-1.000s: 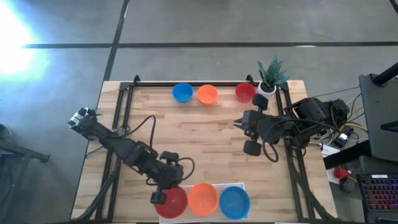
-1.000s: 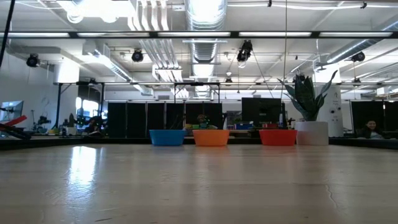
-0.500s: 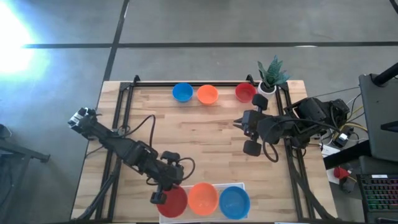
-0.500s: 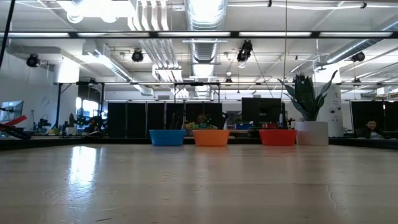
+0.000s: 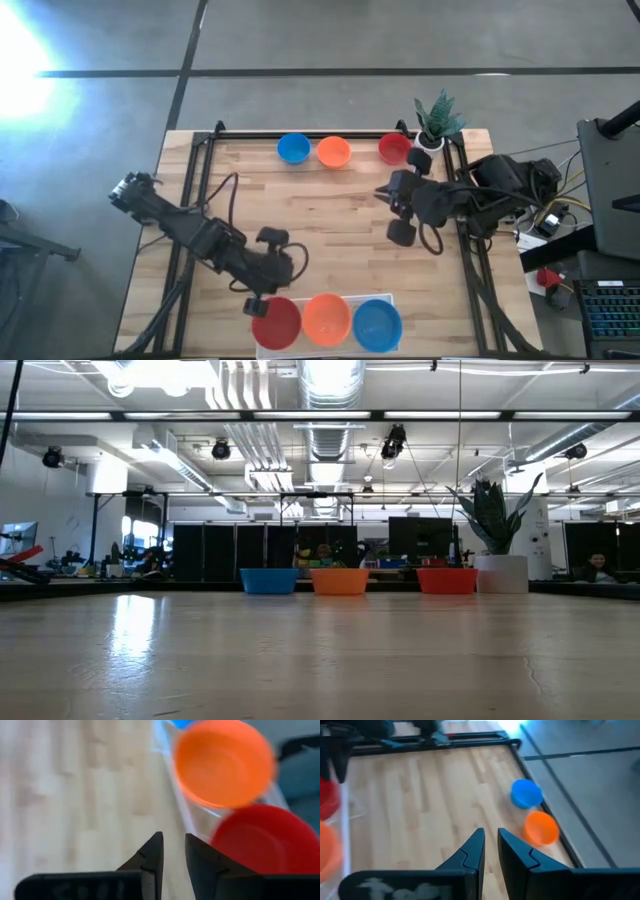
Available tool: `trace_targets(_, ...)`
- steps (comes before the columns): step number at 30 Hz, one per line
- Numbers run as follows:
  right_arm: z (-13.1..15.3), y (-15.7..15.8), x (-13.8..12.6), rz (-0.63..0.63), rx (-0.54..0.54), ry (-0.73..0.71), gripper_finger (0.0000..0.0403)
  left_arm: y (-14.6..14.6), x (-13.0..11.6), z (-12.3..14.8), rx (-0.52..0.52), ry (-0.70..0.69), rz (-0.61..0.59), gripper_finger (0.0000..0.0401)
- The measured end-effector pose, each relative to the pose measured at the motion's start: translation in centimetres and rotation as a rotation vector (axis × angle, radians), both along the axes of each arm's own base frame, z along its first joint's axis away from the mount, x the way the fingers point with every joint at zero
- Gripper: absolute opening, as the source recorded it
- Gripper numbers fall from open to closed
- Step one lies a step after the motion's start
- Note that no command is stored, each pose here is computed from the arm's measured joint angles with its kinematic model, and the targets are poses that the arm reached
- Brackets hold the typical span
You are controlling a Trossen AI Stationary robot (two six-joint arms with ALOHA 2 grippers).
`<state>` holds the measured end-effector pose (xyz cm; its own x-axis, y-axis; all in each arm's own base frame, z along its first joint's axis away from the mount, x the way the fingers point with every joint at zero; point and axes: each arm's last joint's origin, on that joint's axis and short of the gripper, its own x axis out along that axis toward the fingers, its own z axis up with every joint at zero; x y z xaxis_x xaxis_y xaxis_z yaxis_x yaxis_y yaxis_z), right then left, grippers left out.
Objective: Pick & Place Mini bowls
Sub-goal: Stack the red bowl on top of the other red bowl on the shelf
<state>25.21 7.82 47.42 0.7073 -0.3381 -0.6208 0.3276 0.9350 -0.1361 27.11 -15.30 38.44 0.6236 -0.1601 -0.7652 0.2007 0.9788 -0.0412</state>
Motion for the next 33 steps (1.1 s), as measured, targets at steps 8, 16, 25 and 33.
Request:
trace_targets(8, -0.6, -3.0, -0.2, -0.23, -0.004, 0.043, 0.0047, 2.8, -1.7, 2.5, 0.181, -0.176, 0.241, 0.0071)
trace_targets(16, -2.0, -7.3, 0.1, -0.421, 0.057, 0.13, 0.0047, 4.4, -3.6, 4.4, 0.203, -0.265, 0.313, 0.0071)
trace_targets(25, -4.8, -13.2, 0.3, -0.551, 0.109, 0.296, 0.0047, 5.4, -5.0, 5.6, 0.268, -0.329, 0.357, 0.0071)
trace_targets(33, -9.5, -17.6, 0.0, -0.629, 0.165, 0.471, 0.0047, 5.8, -5.2, 5.8, 0.317, -0.339, 0.345, 0.0071)
